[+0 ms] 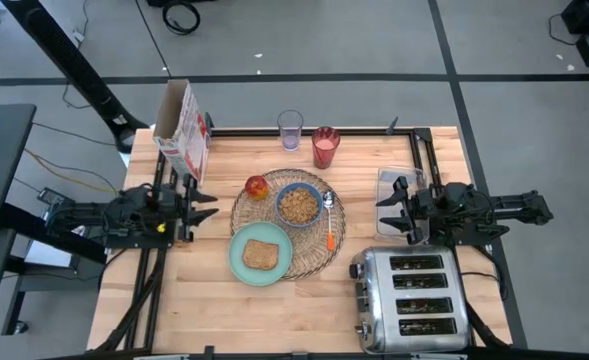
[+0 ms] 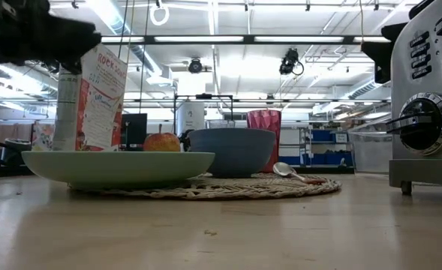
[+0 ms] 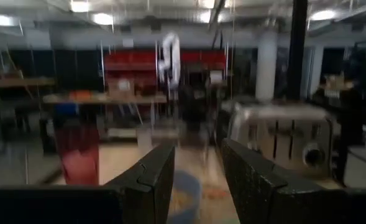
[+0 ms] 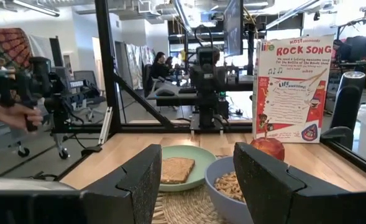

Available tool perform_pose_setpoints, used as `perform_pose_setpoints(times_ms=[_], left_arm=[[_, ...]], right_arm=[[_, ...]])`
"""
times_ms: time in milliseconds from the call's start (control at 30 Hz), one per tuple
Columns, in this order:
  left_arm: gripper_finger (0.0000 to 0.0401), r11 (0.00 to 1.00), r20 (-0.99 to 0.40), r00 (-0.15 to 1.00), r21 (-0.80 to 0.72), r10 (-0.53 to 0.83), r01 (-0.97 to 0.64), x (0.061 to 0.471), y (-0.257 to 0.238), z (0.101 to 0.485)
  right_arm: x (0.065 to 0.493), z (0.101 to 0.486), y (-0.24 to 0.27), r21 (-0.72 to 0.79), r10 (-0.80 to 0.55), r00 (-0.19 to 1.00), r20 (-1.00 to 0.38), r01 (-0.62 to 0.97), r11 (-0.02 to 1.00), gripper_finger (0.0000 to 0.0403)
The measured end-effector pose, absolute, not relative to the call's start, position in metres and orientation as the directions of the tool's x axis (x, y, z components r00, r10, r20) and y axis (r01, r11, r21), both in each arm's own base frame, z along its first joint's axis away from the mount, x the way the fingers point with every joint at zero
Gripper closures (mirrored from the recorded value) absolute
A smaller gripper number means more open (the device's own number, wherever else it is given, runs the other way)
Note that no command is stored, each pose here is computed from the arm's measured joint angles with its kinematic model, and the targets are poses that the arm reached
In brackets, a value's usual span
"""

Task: Arrange a breakfast setting
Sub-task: Return to Home Position

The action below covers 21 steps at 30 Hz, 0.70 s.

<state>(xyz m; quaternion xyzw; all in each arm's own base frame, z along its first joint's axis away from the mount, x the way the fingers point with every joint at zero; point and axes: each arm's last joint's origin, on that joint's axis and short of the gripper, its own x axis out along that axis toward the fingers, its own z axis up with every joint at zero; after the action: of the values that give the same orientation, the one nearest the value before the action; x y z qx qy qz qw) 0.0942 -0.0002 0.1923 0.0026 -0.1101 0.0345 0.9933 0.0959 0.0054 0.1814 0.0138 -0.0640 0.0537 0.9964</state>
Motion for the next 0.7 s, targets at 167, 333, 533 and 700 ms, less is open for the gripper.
perform_pose_setpoints(times_ms=[167, 333, 533, 700], left_arm=[[0.026, 0.999, 0.051, 0.998, -0.021, 0.033, -0.031, 0.096, -0.001, 0.176], [0.026, 0.999, -0.005, 1.0, -0.042, 0.02, -0.02, 0.097, -0.002, 0.171], [0.026, 0.999, 0.008, 1.0, -0.042, 0.024, -0.024, 0.097, -0.001, 0.172], [0.026, 0.999, 0.012, 1.0, -0.041, 0.024, -0.023, 0.097, -0.001, 0.172]], right_arm=[[0.096, 0.183, 0.005, 0.02, 0.106, 0.985, 0.14, -0.109, 0.994, 0.0196], [0.096, 0.183, 0.005, 0.02, 0.106, 0.984, 0.141, -0.109, 0.994, 0.0196], [0.096, 0.183, 0.005, 0.019, 0.105, 0.983, 0.148, -0.11, 0.994, 0.0196], [0.096, 0.183, 0.005, 0.019, 0.105, 0.984, 0.147, -0.11, 0.994, 0.0196]])
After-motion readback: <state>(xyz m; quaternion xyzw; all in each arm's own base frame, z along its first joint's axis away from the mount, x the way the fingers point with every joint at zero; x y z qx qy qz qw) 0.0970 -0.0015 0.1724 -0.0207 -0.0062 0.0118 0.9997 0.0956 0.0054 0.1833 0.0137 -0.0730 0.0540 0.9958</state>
